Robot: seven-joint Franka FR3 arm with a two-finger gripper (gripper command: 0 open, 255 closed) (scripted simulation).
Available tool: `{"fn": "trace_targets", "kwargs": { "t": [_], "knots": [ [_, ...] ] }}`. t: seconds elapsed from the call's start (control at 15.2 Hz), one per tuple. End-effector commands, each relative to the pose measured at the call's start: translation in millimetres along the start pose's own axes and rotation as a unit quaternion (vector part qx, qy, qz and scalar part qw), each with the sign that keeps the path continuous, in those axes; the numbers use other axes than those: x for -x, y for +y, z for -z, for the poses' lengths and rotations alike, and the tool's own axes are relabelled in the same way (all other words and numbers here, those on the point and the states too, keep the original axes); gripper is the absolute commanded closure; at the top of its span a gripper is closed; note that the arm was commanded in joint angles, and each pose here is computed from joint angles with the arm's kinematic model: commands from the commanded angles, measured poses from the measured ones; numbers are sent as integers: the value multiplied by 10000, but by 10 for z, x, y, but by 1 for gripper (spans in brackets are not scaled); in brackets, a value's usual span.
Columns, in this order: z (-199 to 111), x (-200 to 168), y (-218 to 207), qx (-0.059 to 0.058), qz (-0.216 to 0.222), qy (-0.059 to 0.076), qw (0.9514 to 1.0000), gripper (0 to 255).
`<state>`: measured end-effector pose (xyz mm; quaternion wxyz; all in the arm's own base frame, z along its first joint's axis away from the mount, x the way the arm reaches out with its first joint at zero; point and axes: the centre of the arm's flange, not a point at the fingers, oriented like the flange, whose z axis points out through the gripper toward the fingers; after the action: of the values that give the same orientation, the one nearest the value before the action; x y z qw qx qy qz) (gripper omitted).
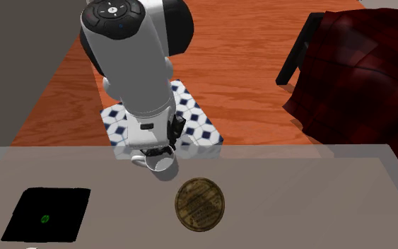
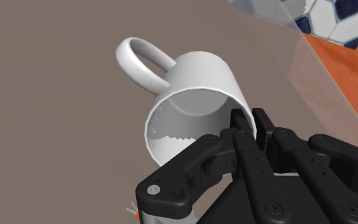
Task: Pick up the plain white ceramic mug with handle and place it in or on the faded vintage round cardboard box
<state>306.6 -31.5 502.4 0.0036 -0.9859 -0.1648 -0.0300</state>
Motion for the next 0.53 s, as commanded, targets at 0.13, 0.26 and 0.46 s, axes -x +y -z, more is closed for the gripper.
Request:
{"fn": "trace_targets", "kwargs": {
  "t": [0.13, 0.26, 0.46],
  "knots": [
    [113, -512, 47, 0, 1, -1, 10000, 255],
    [178, -766, 70, 0, 1, -1, 10000, 255],
    [276, -1148, 105, 0, 1, -1, 10000, 255]
  ]
}}
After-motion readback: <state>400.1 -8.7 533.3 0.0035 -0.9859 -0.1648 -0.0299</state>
